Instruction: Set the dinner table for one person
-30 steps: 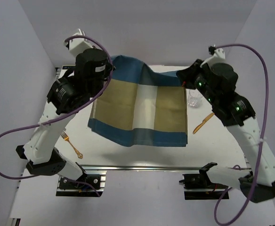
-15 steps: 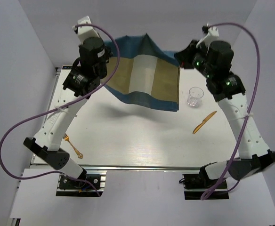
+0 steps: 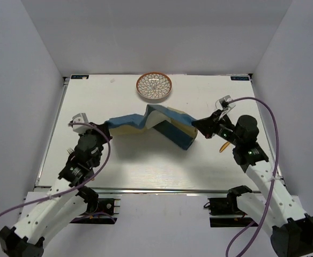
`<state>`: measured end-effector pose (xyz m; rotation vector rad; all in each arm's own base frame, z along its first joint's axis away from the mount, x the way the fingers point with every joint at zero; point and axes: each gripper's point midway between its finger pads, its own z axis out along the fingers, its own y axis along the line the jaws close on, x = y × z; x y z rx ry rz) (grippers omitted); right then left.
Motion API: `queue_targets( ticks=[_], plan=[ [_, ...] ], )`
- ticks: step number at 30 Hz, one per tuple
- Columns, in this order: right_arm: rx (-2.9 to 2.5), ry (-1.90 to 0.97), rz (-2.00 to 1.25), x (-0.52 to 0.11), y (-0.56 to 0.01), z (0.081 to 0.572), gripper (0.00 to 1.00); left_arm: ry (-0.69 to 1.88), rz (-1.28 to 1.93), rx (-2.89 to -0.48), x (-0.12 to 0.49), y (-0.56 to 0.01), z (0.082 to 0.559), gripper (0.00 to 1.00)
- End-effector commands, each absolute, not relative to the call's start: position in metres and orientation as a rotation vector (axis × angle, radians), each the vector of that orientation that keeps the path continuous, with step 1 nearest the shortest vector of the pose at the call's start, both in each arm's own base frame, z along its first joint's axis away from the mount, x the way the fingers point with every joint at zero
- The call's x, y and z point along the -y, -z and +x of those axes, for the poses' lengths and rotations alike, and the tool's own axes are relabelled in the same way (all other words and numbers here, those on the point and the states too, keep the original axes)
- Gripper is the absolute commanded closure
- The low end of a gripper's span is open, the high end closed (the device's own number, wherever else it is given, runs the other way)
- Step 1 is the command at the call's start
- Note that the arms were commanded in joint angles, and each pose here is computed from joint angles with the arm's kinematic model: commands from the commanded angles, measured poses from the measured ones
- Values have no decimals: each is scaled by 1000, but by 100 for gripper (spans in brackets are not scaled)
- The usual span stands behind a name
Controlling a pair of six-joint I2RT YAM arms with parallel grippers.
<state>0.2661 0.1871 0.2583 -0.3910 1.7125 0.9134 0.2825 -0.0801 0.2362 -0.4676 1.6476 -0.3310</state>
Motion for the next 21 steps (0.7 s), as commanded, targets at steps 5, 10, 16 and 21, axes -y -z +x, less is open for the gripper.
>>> queue_targets(
  ticks=[5,10,16,21],
  plan=[
    [-1506,-1112,-642,-208,-282,212,100,512,-560,-1655,83,-241,251,100],
    [-1603,-1006,-393,-190,-295,242,100,502,-564,-1625,79,-288,253,100],
    [-1606,-874,-143,-169,-370,290,100,409,-647,-1658,83,-372,286,100],
    [-1680,-910,-160,-185,-391,352,100,311,-660,-1749,119,-401,357,100]
  ],
)
